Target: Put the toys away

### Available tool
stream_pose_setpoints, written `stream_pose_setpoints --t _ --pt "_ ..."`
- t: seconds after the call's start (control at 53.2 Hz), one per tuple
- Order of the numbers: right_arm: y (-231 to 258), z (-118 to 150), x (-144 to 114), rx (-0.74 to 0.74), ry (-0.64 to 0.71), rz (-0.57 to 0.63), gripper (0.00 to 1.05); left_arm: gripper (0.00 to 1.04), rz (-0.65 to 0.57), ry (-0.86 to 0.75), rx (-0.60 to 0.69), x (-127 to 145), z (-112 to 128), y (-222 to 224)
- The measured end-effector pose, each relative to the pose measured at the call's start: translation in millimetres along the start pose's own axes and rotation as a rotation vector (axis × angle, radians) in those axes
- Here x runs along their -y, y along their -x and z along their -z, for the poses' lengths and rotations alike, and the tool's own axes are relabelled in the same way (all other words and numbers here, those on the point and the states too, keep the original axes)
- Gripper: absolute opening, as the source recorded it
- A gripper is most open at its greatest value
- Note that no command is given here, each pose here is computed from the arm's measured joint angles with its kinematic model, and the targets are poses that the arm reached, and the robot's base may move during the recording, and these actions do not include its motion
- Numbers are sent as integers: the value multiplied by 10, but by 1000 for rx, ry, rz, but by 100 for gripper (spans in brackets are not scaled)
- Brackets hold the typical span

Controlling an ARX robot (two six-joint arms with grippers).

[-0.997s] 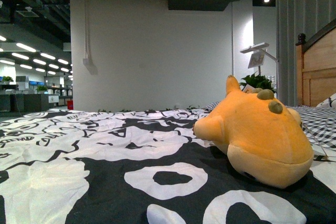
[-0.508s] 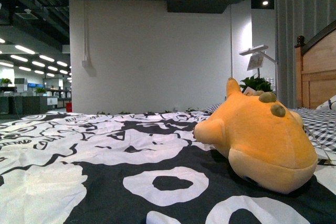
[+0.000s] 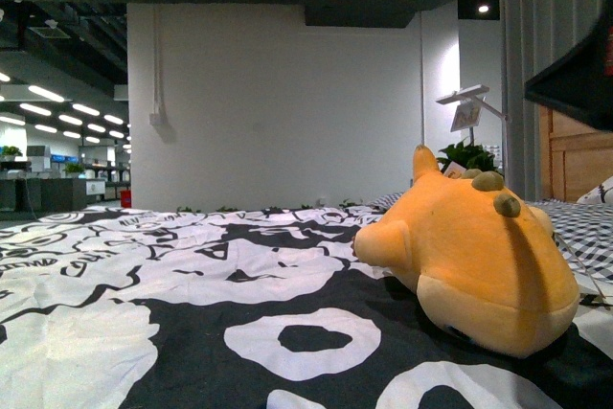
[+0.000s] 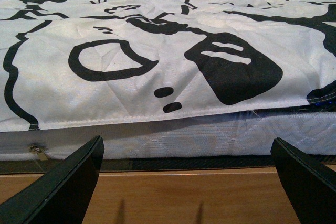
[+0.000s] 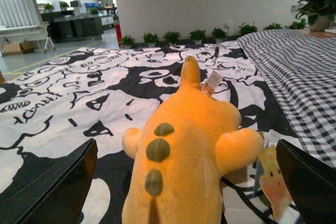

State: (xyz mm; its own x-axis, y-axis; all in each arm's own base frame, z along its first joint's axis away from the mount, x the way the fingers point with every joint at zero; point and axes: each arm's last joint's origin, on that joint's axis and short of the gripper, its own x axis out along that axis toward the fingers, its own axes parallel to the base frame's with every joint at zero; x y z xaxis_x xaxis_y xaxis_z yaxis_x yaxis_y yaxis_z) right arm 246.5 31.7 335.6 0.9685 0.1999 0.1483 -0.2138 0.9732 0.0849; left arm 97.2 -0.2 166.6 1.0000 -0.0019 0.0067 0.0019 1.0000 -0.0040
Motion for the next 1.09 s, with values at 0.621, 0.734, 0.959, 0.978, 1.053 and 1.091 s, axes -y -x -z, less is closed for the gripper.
stream_pose_setpoints --t 0.621,0.734,0.959,0.978,1.053,1.091 --pt "-1000 601 -303 -229 94 63 104 99 0 0 0 0 1 0" --pt "-1086 662 -309 -247 115 84 104 99 0 0 0 0 1 0" --pt "-1153 705 -296 -274 135 115 104 99 0 0 0 0 1 0" --pt "-1152 707 -295 -277 135 115 104 99 0 0 0 0 0 0" --pt "-1149 720 -278 -292 141 120 104 99 0 0 0 0 1 0" --pt "-1146 729 -259 -303 143 124 104 99 0 0 0 0 1 0"
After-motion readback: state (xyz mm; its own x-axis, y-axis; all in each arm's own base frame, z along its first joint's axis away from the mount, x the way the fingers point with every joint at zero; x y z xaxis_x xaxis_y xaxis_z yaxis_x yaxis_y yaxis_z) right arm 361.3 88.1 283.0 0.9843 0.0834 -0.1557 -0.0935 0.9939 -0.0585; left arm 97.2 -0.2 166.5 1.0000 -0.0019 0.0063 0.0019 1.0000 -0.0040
